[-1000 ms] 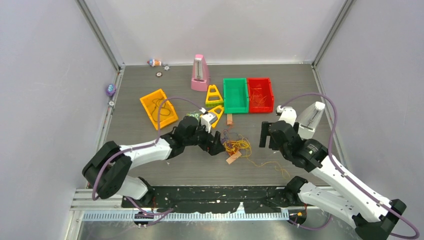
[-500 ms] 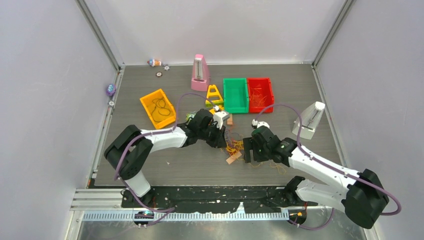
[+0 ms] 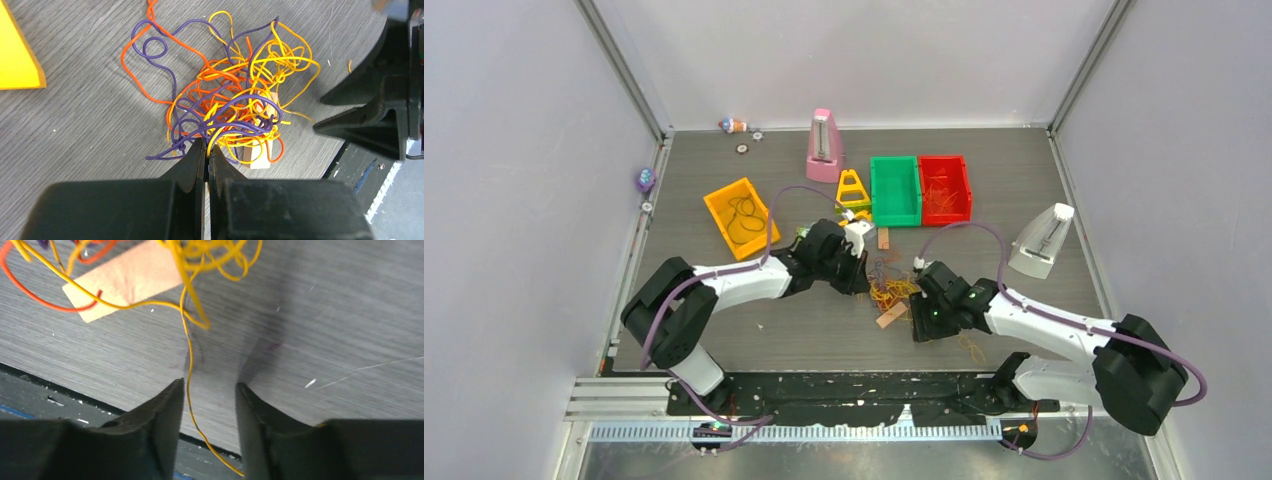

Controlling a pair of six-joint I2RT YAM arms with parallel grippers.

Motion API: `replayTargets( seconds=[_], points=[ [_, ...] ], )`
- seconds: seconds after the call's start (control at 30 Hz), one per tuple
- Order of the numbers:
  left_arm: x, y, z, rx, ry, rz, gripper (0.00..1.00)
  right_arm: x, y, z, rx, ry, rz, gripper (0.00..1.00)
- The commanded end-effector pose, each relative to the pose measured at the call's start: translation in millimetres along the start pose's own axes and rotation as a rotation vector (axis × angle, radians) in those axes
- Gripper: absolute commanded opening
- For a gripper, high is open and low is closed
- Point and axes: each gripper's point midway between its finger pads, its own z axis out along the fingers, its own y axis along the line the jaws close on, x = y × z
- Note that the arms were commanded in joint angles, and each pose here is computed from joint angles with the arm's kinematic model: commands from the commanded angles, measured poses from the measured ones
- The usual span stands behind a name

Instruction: Untangle the cables

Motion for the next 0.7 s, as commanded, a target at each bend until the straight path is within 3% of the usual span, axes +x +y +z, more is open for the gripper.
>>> replayTargets(
  seconds=[0.0,0.03,0.1,0.23,0.37,0.5,0.67],
  points=[
    [-18,1,-15,-0.036,-0.091,0.040,0.00,4,3,-6,0.028,0.033,-0.011,0.31],
    [-20,4,-19,-0.055,-0.112,0.040,0.00,0,1,-8,0.047,0.017,-0.012,0.12],
    [-25,15,-28,-0.107,-0.159,0.030,0.00,-12,-5,-18,0.085,-0.052,0.004,0.06],
    [-30,54,-57,-0.267,-0.275,-0.065,0.00,-54,-20,-58,0.144,-0.279,0.108,0.05],
    [-21,116,-112,-0.537,-0.447,-0.223,0.00,-79,-76,-106,0.376,-0.467,0.255,0.05],
    [-4,157,-167,-0.772,-0.609,-0.365,0.00,-87,-114,-147,0.486,-0.665,0.430,0.05],
    [15,177,-205,-0.966,-0.695,-0.480,0.00,-81,-150,-183,0.562,-0.827,0.650,0.05]
  ],
)
